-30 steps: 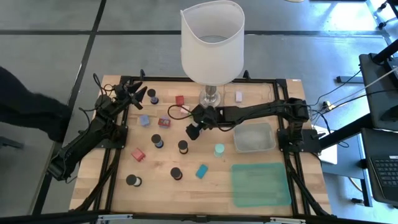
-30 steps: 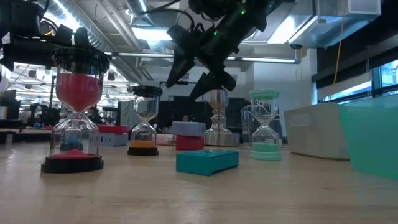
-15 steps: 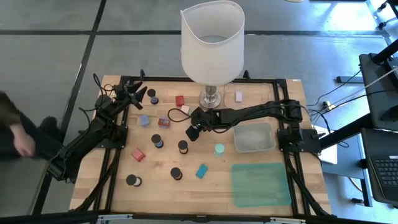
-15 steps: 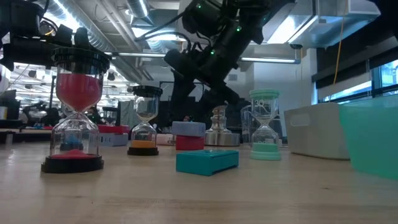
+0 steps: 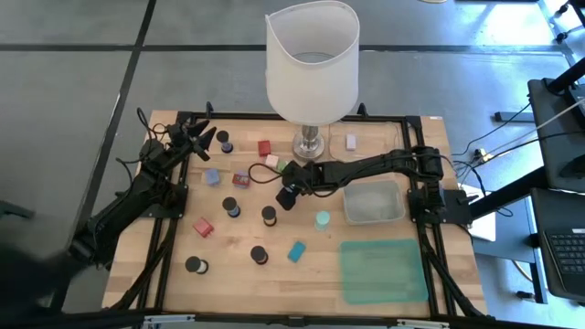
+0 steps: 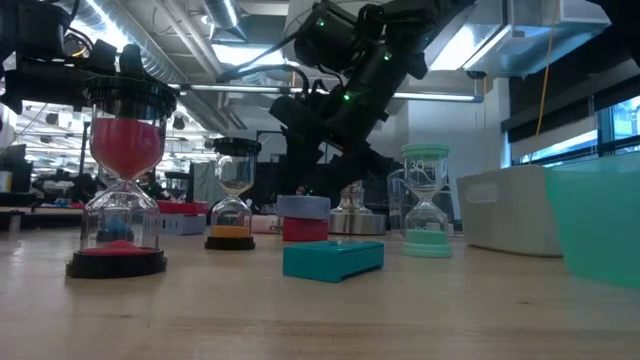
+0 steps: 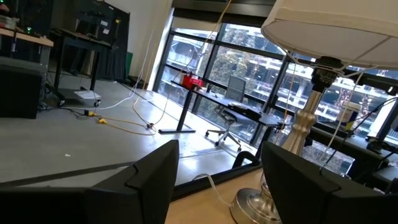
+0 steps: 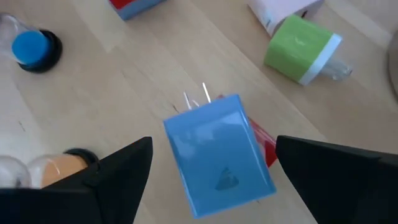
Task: Pick & Place Office items
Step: Put the purple charger adapter into the gray bin
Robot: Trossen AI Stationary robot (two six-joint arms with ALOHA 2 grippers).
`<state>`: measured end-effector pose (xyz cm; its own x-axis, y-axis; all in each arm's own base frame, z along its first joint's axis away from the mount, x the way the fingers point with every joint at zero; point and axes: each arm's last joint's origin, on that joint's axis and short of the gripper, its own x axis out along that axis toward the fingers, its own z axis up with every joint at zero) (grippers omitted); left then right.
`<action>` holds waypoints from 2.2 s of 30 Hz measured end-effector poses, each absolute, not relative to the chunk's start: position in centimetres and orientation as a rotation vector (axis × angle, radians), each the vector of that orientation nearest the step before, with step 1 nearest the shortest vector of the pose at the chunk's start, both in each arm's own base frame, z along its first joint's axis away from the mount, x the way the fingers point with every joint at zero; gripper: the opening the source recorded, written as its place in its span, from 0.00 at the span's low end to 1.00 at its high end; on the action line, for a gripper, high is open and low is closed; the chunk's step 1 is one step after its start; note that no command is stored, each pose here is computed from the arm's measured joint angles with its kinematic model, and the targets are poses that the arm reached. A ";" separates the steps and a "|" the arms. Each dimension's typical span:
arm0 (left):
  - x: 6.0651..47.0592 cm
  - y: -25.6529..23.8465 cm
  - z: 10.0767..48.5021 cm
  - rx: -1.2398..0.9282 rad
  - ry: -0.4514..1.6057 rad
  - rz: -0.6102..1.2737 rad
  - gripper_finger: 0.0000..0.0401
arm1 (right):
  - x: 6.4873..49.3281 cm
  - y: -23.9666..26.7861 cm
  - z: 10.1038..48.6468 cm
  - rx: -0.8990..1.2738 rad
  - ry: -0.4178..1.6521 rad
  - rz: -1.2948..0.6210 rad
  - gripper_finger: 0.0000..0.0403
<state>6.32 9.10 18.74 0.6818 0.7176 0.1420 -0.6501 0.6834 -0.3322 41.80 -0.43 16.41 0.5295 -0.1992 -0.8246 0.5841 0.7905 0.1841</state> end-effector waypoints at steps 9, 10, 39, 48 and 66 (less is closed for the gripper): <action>6.3 9.1 18.7 -0.265 -0.271 0.778 0.56 | 41.9 -0.4 15.0 0.451 0.930 -0.490 0.85; 6.3 9.1 18.7 -0.265 -0.271 0.778 0.56 | 41.9 -0.4 14.9 0.457 0.927 -0.495 0.85; 6.3 9.1 18.7 -0.265 -0.271 0.778 0.56 | 42.1 -0.4 14.8 0.526 0.875 -0.575 0.63; 6.3 9.1 18.7 -0.265 -0.271 0.778 0.56 | 42.1 -0.4 14.9 0.548 0.864 -0.606 0.60; 6.3 9.1 18.7 -0.265 -0.271 0.778 0.56 | 39.5 -1.6 22.1 0.633 0.792 -0.716 0.60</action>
<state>6.32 9.10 18.73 0.6815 0.7181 0.1411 -0.6507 0.6828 -0.3322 39.47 -1.62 22.13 0.4998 -0.3256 -0.8026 0.7657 0.5992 0.2338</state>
